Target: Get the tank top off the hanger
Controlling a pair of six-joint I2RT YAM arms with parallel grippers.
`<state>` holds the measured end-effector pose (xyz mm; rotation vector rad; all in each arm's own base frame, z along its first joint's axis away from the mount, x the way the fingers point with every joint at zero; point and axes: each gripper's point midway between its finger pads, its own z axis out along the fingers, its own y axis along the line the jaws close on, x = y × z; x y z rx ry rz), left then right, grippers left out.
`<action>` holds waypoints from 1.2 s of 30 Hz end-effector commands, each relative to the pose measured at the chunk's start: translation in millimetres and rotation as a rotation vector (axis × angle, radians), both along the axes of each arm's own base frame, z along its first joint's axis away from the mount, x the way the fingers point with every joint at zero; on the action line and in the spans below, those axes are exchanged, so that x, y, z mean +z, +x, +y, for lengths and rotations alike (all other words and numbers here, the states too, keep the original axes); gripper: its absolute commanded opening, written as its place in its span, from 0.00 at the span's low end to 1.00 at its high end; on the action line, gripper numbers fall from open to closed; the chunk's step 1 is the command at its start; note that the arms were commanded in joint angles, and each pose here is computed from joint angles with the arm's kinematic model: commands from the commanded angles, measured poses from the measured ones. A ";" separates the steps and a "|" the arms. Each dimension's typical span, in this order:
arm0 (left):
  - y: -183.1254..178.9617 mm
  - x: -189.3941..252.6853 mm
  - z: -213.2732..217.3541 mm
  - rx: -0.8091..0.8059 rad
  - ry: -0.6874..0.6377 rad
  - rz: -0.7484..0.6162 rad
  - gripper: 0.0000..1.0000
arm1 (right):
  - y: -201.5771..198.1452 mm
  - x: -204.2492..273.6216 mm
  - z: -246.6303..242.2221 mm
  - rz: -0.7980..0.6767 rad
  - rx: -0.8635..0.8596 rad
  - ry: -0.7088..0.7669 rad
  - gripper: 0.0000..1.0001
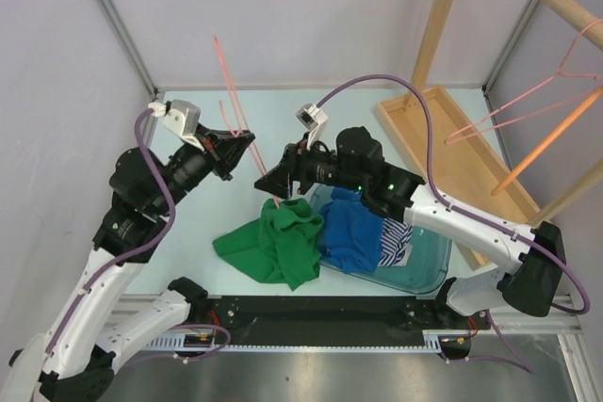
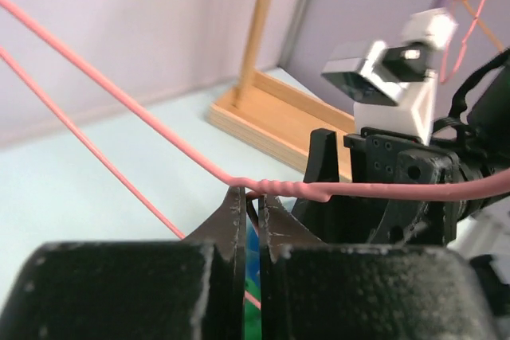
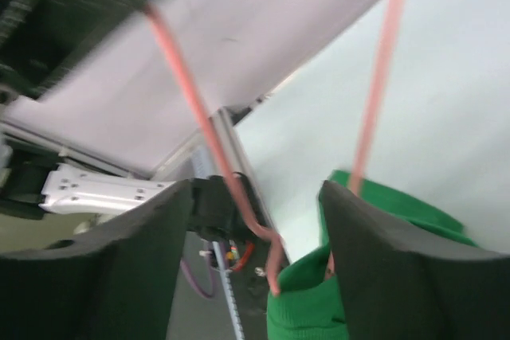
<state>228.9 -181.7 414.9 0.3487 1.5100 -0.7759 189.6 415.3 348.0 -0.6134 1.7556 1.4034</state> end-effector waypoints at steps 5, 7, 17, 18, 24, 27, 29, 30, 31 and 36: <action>-16.1 57.6 26.8 0.073 0.072 -0.349 0.00 | -8.2 34.5 -30.8 -0.066 0.009 0.001 0.84; -20.4 56.6 24.3 0.049 0.037 -0.272 0.00 | -18.9 37.9 -30.1 -0.083 0.059 0.007 0.81; -41.2 29.2 17.1 -0.017 -0.110 0.051 0.00 | -98.0 30.1 -20.1 -0.061 0.306 0.022 0.70; -43.8 30.7 16.7 -0.026 -0.117 0.056 0.00 | -101.1 27.9 -18.6 -0.056 0.314 0.018 0.68; -56.3 49.6 18.8 -0.050 -0.168 0.032 0.00 | -112.8 6.7 -15.0 -0.018 0.320 -0.020 0.64; -60.3 56.0 19.4 -0.060 -0.170 0.025 0.00 | -116.7 -3.3 -15.1 0.007 0.325 -0.035 0.63; -62.1 58.7 19.9 -0.063 -0.176 0.019 0.00 | -121.2 -6.0 -13.4 0.017 0.337 -0.031 0.63; -62.7 59.1 20.1 -0.063 -0.179 0.019 0.00 | -124.5 -5.1 -10.9 0.018 0.347 -0.021 0.63; -62.6 58.9 19.9 -0.064 -0.183 0.023 0.00 | -125.7 -6.7 -9.4 0.027 0.351 -0.020 0.63; -61.4 57.0 16.0 -0.079 -0.199 0.032 0.00 | -131.8 0.3 -2.5 0.019 0.359 -0.011 0.60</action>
